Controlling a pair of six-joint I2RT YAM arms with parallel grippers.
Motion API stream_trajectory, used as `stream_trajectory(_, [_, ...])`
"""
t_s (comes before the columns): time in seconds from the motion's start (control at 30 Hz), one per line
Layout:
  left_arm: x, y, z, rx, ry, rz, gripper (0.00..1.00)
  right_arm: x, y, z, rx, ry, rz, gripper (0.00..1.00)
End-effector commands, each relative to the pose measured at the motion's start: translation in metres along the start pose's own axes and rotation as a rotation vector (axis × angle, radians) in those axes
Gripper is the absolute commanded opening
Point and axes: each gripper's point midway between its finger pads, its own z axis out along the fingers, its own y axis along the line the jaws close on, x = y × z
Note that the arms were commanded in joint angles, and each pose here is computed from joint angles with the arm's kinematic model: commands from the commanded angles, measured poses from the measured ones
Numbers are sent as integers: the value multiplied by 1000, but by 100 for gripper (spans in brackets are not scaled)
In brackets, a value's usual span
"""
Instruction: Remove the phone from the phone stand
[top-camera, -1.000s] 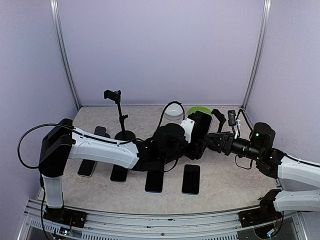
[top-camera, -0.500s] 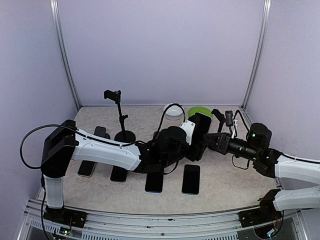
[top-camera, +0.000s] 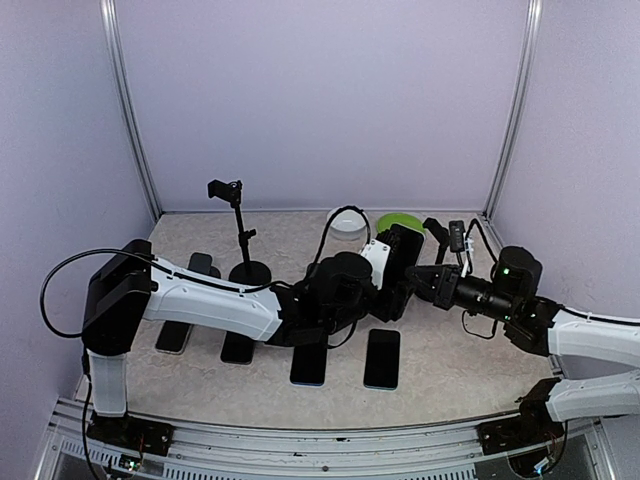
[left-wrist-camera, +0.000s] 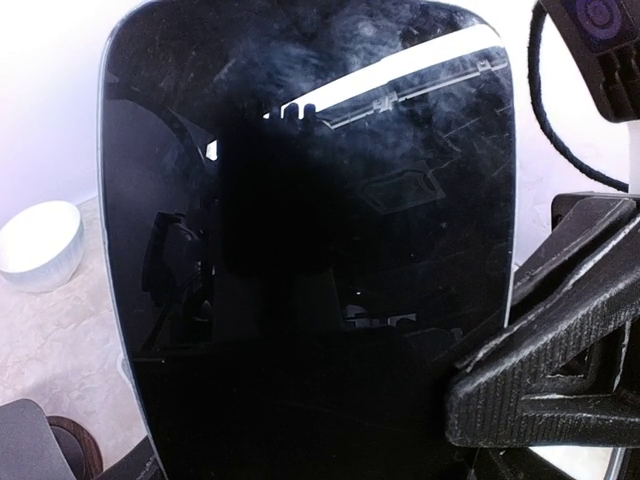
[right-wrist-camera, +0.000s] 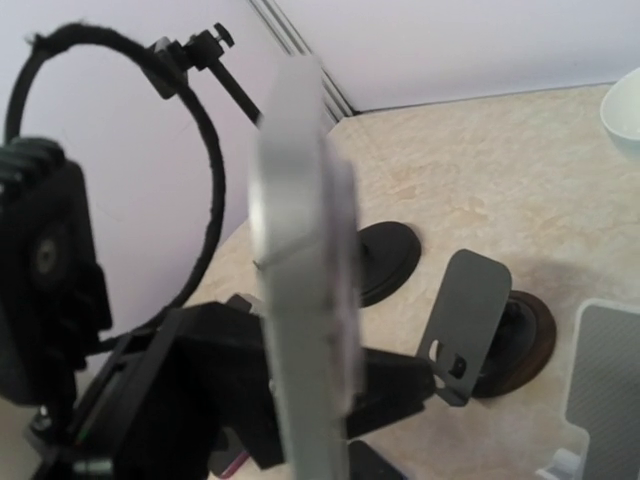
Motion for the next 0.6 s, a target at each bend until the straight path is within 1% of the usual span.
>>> stream_trajectory(0.0, [-27,-21,-10,79,-93,-4,58,-13,-3,-5,65,-30,31,0])
stream_trajectory(0.03, [-27,-22,-11,88,-91,-3,66,-14,-4,-6,76,-30,28,0])
stream_trajectory(0.07, [-26,-24,-11,102,-90,-2,70,-16,-4,-7,83,-29,22,0])
stream_trajectory(0.1, [-25,-26,-11,110,-86,0,76,-18,-3,-8,85,-26,16,0])
stream_trajectory(0.2, [-22,-30,-12,128,-74,5,97,-26,-1,-10,96,-33,9,0])
stream_trajectory(0.23, [-20,-32,-13,138,-68,9,99,-27,0,-11,98,-33,10,0])
stream_trajectory(0.4, [-12,-40,-27,195,-51,29,99,-35,-4,-18,138,-29,10,0])
stream_trajectory(0.5, [-3,-42,-43,246,-39,32,99,-35,-8,-26,166,1,10,0])
stream_trajectory(0.57, [-1,-43,-54,280,-41,22,99,-29,-14,-32,188,46,17,0])
